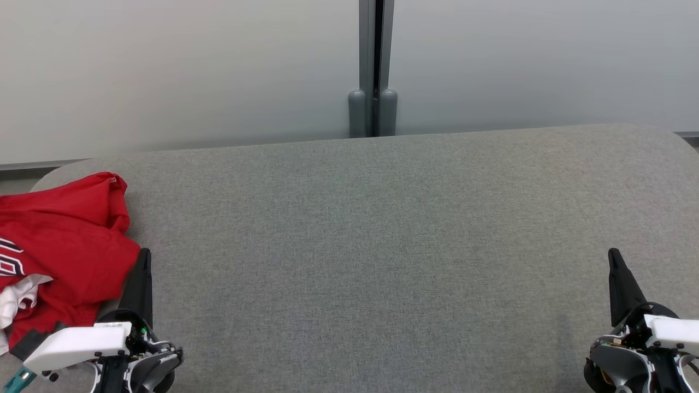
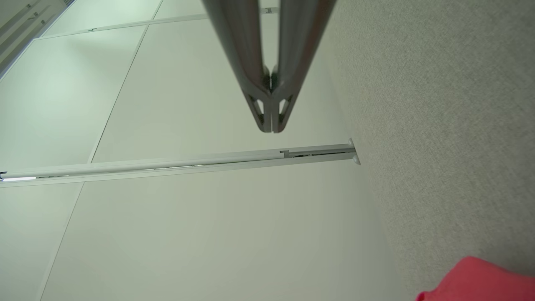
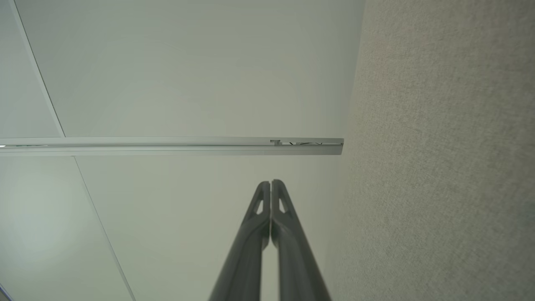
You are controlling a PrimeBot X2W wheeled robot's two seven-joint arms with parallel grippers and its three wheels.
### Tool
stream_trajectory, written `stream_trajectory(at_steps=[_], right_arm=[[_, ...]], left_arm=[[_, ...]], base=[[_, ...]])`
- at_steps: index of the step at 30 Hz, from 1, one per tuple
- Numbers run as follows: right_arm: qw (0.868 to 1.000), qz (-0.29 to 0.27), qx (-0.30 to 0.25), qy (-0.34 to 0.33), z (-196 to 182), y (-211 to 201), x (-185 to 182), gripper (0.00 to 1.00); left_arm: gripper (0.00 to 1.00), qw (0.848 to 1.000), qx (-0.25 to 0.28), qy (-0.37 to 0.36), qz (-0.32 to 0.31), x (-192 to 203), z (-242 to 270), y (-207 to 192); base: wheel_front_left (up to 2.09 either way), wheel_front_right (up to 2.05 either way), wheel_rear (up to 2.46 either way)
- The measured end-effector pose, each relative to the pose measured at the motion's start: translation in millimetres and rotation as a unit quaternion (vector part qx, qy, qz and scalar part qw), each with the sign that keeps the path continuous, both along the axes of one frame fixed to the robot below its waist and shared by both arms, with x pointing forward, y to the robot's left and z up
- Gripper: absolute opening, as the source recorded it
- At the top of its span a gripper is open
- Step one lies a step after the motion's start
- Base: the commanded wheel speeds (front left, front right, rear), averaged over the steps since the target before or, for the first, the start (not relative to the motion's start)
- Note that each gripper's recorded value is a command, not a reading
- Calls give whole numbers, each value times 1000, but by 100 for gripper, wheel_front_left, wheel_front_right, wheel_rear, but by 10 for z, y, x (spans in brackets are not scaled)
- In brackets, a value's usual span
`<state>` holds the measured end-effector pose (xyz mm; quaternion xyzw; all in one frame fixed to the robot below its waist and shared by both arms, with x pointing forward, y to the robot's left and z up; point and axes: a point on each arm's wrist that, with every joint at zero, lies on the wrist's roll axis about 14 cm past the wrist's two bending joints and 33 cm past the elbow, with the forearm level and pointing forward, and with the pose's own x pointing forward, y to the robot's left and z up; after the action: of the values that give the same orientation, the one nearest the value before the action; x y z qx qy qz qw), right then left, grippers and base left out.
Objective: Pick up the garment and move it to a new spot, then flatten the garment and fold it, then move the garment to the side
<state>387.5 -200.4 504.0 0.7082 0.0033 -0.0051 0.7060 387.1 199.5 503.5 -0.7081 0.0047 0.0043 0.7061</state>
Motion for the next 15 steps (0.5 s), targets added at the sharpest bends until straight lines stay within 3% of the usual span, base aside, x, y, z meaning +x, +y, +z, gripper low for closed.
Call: stream_trajectory(at_steps=[15], right_arm=[[1000, 0, 0, 0, 0, 0, 0, 0]], left_arm=[[0, 1000, 0, 0, 0, 0, 0, 0]], base=[[0, 0, 0]])
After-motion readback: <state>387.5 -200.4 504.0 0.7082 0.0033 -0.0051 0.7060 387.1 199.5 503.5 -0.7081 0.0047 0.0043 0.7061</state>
